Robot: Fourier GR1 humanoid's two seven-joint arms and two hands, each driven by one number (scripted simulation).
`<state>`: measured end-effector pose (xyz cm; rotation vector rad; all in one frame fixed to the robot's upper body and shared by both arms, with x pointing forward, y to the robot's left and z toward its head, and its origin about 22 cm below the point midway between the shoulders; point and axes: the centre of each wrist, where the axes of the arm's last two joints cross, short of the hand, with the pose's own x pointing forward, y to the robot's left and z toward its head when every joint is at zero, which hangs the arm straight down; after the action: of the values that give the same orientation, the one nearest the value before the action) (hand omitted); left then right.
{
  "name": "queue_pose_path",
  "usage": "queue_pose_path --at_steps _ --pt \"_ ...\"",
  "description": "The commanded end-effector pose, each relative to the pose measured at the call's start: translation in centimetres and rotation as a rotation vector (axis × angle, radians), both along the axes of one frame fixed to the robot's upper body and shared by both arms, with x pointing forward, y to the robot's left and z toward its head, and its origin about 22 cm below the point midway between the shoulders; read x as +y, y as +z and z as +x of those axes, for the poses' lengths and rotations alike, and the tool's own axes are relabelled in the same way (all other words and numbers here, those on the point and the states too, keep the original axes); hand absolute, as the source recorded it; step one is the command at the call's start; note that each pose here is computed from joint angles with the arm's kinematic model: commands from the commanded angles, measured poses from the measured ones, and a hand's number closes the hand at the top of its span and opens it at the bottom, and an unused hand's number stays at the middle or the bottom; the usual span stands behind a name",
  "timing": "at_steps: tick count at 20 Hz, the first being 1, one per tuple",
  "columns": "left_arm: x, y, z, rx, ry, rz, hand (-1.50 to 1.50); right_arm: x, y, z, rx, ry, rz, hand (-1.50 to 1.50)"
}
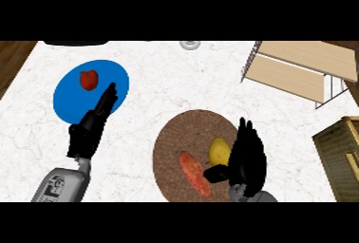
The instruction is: Pick the lemon from the placemat and place it in the tiered shelf
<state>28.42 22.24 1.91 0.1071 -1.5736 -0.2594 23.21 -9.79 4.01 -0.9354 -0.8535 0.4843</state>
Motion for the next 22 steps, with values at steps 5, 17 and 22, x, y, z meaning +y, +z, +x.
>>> queue_pose_path --at_steps 5,17,22 --pt "1.0 1.3 0.1 -0.025 -0.003 0.0 0.0 -0.1 -0.9 2.4 0.066 -0.171 0.053 -1.5" --pt "1.6 -0.1 -1.2 0.003 -0.021 0.004 0.0 1.6 -4.4 0.7 0.154 -0.09 0.014 1.5" --pt "1.2 -0.8 -0.6 -0.001 0.011 0.009 0.0 2.3 -3.9 -0.2 0.109 -0.053 -0.041 1.5"
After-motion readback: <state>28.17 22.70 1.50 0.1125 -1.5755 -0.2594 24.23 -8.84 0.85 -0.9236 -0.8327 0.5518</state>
